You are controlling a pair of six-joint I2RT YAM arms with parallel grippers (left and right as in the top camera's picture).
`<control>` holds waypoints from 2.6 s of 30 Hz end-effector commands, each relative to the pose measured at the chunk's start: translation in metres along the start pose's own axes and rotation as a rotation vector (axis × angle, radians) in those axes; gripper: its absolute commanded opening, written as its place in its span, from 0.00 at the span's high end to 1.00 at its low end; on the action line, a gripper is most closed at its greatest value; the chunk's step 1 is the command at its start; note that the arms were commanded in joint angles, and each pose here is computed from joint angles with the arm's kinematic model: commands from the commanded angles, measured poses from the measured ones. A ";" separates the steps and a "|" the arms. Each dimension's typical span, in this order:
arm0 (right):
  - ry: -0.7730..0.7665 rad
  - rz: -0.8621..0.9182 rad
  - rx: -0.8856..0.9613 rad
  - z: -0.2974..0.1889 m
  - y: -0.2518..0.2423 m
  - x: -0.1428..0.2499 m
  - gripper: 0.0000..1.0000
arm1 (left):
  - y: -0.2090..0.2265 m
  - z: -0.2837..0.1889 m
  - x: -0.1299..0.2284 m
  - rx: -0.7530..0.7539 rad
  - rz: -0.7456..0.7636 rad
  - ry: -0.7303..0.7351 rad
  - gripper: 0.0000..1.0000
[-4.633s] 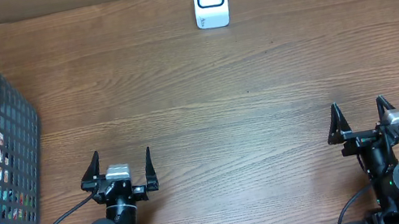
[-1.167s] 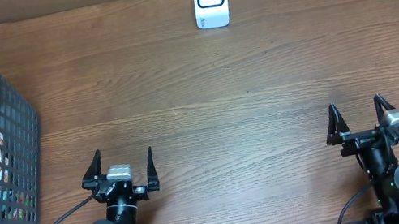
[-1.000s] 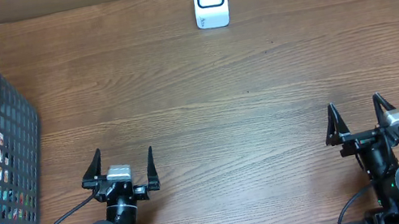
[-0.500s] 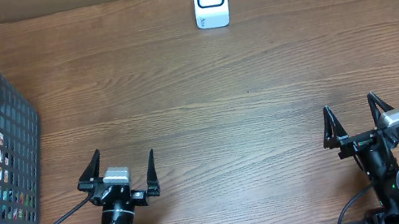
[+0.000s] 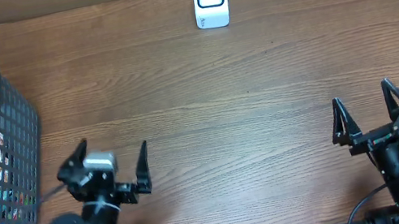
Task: Scan the item barcode
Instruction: 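Reach the left gripper into the grey basket and grasp a clear-brown bread bag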
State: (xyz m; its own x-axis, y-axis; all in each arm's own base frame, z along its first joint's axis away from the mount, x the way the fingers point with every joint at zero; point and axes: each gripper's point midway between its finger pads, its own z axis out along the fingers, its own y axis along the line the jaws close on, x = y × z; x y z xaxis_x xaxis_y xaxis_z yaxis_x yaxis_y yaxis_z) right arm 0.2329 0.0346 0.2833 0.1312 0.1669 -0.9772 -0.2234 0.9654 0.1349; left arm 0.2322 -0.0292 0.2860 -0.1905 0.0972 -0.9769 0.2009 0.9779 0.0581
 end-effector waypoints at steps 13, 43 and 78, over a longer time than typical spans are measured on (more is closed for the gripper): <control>0.339 0.029 -0.014 0.087 0.006 -0.074 0.00 | 0.014 0.029 -0.105 0.056 -0.093 0.354 0.00; 0.785 0.278 -0.085 0.144 0.018 -0.034 0.00 | 0.220 0.022 -0.156 -0.541 -0.668 0.215 0.10; 0.943 0.331 -0.052 0.116 0.019 -0.008 0.00 | 0.394 0.054 0.231 -1.220 -1.328 0.907 0.00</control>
State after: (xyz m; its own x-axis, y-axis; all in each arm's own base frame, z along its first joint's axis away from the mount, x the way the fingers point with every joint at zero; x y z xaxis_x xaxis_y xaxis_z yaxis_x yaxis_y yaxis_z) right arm 0.3402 0.0730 0.3009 -0.7765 0.1791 -0.6041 -0.1359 0.8886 0.4381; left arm 0.3172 0.3663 0.0913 -0.0976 -0.9768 -0.1908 -0.9938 0.1058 -0.0335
